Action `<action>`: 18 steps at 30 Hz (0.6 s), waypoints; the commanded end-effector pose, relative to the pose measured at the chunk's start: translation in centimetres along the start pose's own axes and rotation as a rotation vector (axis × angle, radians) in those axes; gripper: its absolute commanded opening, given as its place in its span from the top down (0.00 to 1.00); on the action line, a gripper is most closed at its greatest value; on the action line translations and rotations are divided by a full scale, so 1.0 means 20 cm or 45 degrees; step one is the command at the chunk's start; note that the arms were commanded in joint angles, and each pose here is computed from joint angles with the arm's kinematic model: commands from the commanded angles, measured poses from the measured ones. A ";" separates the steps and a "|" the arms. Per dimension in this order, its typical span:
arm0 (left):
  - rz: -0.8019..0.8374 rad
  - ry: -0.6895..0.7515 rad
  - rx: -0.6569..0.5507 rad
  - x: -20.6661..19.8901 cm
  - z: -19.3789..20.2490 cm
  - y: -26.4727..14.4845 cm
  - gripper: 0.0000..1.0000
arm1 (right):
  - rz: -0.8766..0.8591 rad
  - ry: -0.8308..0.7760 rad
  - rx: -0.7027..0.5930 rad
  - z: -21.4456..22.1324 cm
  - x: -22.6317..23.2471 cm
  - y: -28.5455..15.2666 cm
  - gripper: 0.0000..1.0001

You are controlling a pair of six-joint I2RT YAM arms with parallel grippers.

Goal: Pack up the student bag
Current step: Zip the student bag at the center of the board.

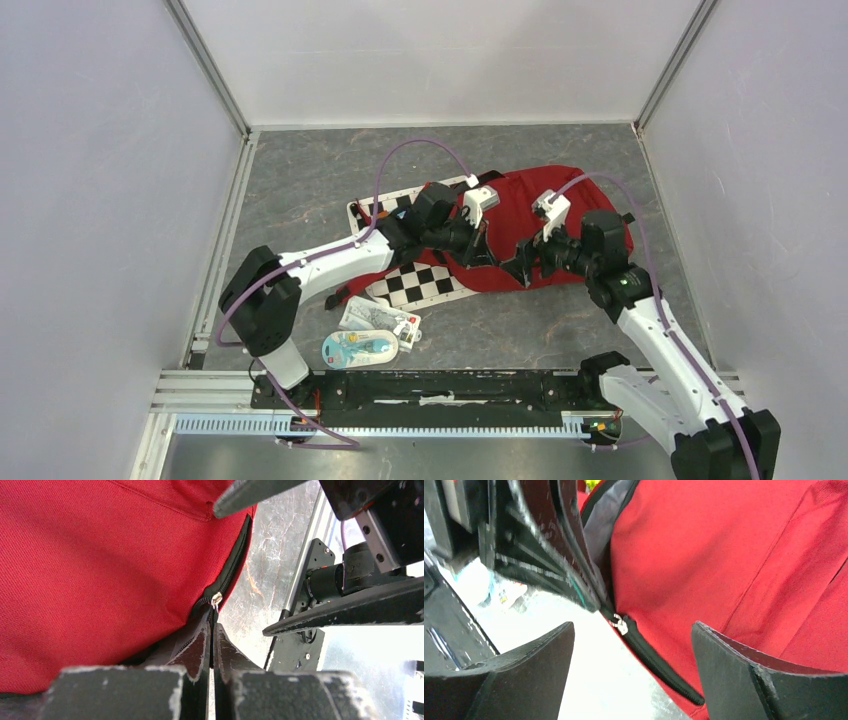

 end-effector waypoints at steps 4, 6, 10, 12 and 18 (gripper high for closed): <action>0.008 0.028 -0.010 -0.01 -0.14 -0.05 0.98 | -0.007 -0.237 -0.053 0.10 0.01 -0.04 0.10; 0.036 0.009 -0.014 -0.02 -0.15 -0.04 0.98 | 0.055 -0.292 -0.045 0.12 -0.03 -0.04 0.10; 0.081 -0.062 -0.036 -0.04 -0.19 -0.03 0.98 | 0.102 -0.428 0.001 0.15 -0.07 -0.02 0.11; 0.109 -0.112 -0.026 -0.05 -0.19 -0.01 0.98 | 0.129 -0.463 0.010 0.15 -0.08 -0.01 0.12; 0.149 -0.203 -0.030 -0.06 -0.19 0.02 0.98 | 0.200 -0.543 0.002 0.14 -0.12 0.04 0.15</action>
Point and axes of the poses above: each gripper's point midway between its finger pads, its own y axis out along the fingers, its own x axis along the line the jaws close on, z = x × y, the point moved 9 cm from there along -y, back along the fingers, and after that the axes turned 3 degrees about y, right-handed, at the moved point
